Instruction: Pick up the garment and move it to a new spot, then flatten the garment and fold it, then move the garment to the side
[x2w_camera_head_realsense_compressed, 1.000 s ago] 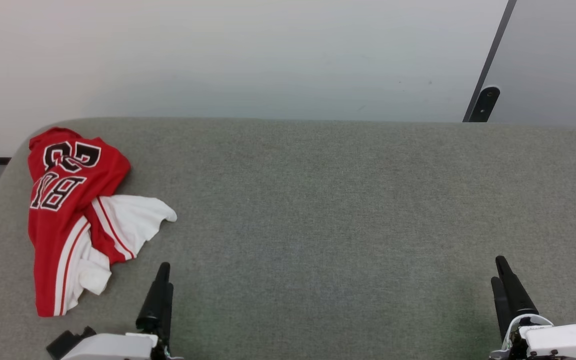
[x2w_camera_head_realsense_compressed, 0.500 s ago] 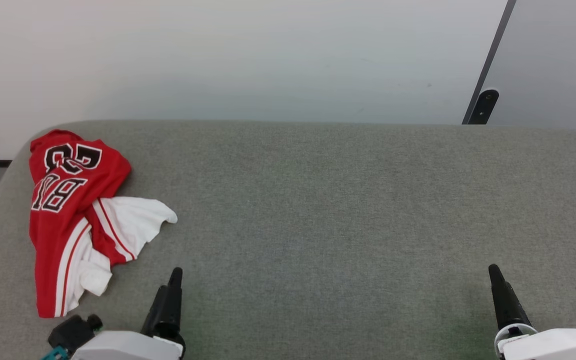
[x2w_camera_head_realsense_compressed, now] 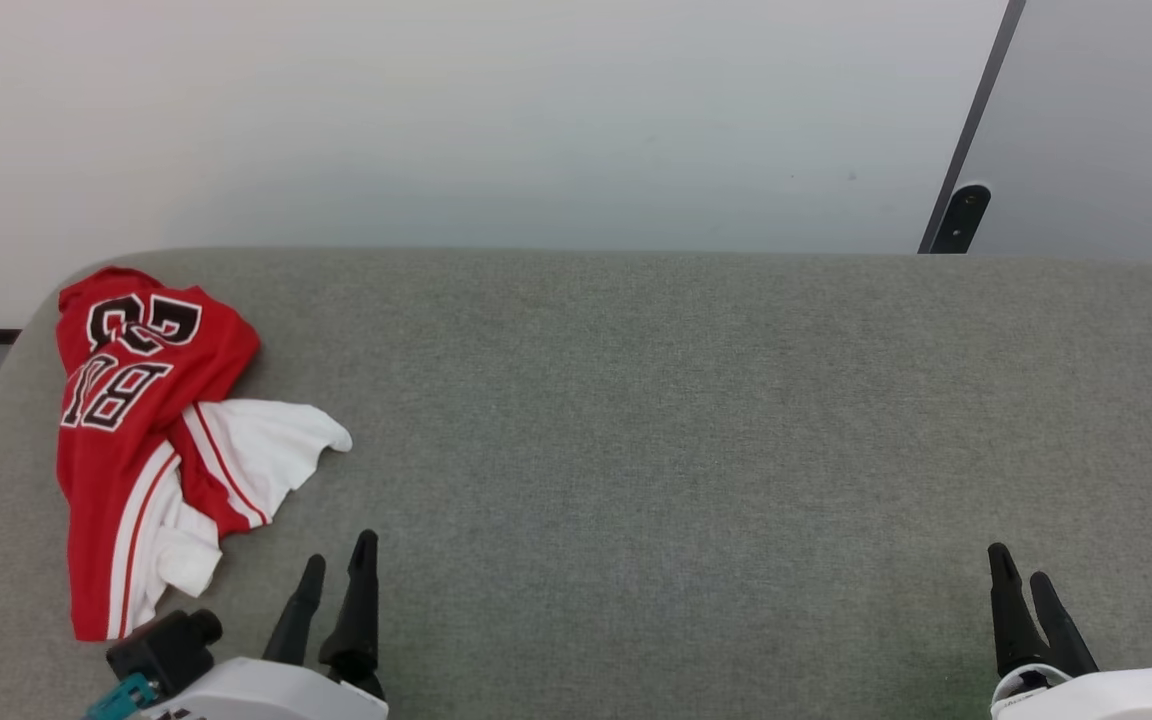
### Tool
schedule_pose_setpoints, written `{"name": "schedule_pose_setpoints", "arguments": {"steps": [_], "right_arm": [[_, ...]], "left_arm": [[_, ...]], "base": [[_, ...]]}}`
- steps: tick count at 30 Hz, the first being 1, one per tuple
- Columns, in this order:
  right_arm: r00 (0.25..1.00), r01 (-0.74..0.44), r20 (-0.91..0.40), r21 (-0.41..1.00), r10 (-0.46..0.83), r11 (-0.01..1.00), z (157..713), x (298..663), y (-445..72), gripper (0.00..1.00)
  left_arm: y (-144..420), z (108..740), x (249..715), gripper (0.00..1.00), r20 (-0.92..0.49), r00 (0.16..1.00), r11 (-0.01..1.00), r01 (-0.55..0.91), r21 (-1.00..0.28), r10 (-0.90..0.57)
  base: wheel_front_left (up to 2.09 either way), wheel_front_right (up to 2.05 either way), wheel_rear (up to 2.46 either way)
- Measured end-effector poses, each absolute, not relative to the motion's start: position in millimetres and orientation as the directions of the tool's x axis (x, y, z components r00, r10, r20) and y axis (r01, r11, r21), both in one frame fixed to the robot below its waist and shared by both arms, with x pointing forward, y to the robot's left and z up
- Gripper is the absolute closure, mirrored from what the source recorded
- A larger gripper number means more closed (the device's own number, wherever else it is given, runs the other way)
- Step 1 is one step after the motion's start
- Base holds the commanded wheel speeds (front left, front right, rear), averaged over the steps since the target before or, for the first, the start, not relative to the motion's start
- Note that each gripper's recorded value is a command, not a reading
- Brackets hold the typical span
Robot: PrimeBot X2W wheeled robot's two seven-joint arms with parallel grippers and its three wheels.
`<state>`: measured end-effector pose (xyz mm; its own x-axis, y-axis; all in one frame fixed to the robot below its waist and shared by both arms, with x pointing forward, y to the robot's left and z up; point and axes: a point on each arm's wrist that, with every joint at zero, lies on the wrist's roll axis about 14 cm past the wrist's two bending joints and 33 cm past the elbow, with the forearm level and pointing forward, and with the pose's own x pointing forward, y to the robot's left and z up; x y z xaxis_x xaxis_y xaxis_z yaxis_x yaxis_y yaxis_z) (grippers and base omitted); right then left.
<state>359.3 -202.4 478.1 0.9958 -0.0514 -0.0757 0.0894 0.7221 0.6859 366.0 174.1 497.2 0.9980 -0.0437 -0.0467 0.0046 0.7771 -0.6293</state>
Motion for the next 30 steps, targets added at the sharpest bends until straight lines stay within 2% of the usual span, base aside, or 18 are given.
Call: {"name": "schedule_pose_setpoints", "arguments": {"steps": [13, 30], "right_arm": [[0.997, 0.077, -0.057, 0.584, -0.054, 0.808, 481, 356, -204, 0.00], [0.999, 0.041, -0.024, 0.431, -0.034, 0.902, 487, 353, -199, 0.00]], "left_arm": [[164, 510, 365, 0.00, 0.006, 0.997, 0.887, 0.074, -0.455, -0.080], [151, 526, 361, 0.00, 0.074, 0.989, 0.958, 0.141, -0.249, -0.127]], "base": [[0.00, 0.00, 0.00], [0.00, 0.00, 0.00]]}}
